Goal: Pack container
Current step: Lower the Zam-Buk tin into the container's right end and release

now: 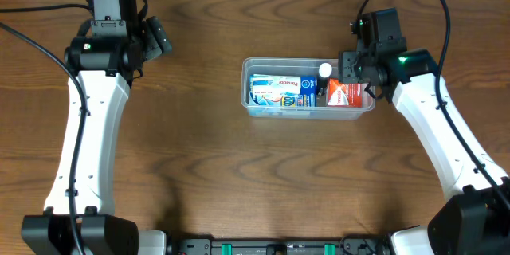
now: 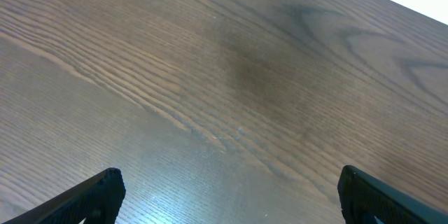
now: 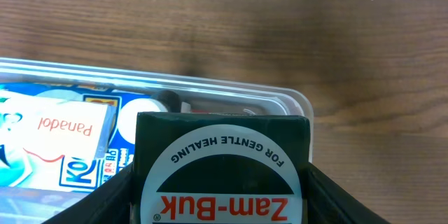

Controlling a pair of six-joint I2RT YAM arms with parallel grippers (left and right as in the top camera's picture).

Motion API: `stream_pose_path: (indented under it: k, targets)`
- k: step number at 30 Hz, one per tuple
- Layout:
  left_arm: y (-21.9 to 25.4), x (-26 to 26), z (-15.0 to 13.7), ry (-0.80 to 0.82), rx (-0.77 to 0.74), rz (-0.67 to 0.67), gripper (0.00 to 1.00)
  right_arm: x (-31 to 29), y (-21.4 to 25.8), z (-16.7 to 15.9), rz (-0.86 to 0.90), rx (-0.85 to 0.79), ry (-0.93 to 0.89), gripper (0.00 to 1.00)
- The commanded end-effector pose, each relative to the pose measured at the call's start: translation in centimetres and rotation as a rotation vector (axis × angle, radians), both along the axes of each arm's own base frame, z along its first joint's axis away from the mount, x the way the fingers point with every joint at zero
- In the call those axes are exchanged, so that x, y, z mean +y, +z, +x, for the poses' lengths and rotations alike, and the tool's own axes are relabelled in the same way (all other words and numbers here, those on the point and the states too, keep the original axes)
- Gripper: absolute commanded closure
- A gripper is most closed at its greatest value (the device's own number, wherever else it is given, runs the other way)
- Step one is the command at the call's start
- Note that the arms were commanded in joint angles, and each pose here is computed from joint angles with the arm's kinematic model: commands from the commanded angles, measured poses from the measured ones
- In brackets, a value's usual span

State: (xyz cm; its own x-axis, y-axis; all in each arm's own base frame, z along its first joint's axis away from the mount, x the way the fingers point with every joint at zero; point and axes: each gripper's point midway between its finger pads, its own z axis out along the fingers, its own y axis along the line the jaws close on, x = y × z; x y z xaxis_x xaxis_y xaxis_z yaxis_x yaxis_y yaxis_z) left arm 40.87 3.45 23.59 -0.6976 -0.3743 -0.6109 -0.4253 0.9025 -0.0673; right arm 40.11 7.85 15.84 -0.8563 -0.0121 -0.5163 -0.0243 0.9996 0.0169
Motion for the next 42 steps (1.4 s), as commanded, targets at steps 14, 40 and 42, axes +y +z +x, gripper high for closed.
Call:
stream_pose_path:
  k: [14,40,42]
  targets:
    - [-0.5,0.1,-0.2,-0.008,0.018,0.009,0.02,-0.7,-6.1,0.1,-0.057,0.141,-0.041,0.53]
    - [-0.5,0.1,-0.2,-0.008,0.018,0.009,0.02,-0.7,-5.7,0.3,-0.059,0.129,-0.032,0.21]
    - [-0.5,0.1,-0.2,-0.008,0.018,0.009,0.02,-0.8,-4.8,0.1,-0.056,0.114,-0.033,0.21]
